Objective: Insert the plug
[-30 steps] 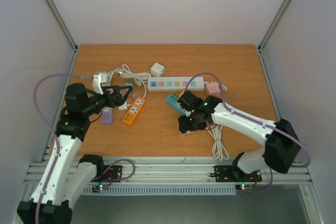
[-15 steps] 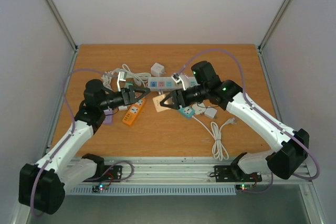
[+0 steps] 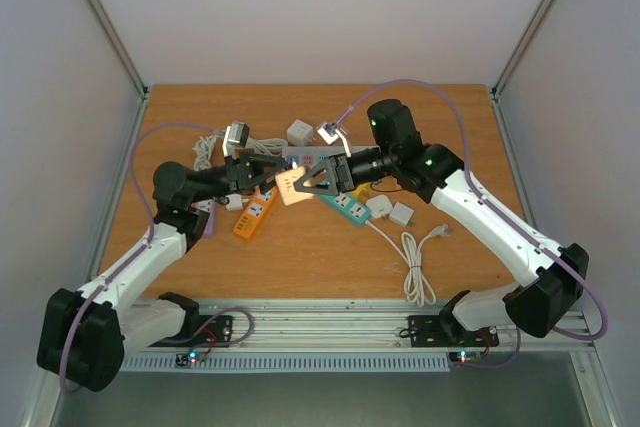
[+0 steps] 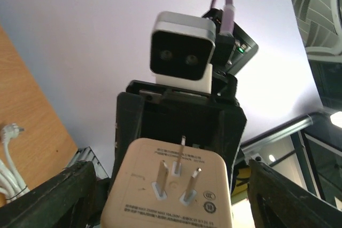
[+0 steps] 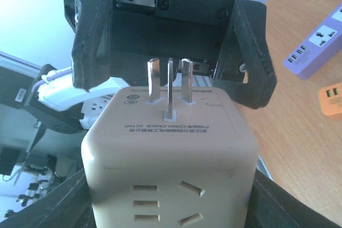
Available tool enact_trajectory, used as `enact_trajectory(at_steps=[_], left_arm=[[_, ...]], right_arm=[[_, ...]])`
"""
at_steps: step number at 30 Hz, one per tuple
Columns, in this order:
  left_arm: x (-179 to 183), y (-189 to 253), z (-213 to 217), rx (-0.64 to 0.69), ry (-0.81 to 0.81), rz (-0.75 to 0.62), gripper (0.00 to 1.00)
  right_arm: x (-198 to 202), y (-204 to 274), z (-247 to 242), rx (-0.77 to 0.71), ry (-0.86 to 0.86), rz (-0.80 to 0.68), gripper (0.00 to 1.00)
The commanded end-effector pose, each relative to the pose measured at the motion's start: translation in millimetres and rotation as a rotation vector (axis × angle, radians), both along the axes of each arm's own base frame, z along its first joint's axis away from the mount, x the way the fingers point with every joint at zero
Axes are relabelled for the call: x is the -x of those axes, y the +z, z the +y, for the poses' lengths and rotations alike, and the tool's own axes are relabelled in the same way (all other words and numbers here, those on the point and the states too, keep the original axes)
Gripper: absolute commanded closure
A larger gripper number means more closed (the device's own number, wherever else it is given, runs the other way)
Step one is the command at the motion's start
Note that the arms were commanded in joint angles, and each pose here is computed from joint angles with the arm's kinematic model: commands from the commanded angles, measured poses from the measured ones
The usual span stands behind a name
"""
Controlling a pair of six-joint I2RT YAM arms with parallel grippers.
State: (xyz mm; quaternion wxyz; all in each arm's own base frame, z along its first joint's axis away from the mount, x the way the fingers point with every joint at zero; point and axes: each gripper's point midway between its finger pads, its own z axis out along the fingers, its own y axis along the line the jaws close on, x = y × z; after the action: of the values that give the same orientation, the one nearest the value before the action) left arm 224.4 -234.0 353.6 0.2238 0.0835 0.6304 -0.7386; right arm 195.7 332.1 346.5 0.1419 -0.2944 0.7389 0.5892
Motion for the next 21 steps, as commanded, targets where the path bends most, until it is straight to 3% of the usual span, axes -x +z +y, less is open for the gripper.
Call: enact_trajectory(at_steps=[1,4,14,18,21], left_arm=[[18,20,2,0.065,-0.067,-0.074,0.24],[20,17,0,0.049,-0.075,-0.071,0.32],[24,9,2,-0.042,-0.038,-0.104,0.46],[23,12,4,-0.044,-0.005,-0.110,0.50],[13,14,7,-0.031,0.069,-0.067,0.50]], right_arm=[[-1,23,2,-0.056,0.022,0.019,0.52],[-5,22,3,-0.050,0.012,0.041,0.52],[-24,16,10,-0.028,-0.027,0.122,0.49],[-31,14,11,-0.016,-0.066,0.139,0.42],[-41,9,11,-0.001,-0.143,0.168,0.32]])
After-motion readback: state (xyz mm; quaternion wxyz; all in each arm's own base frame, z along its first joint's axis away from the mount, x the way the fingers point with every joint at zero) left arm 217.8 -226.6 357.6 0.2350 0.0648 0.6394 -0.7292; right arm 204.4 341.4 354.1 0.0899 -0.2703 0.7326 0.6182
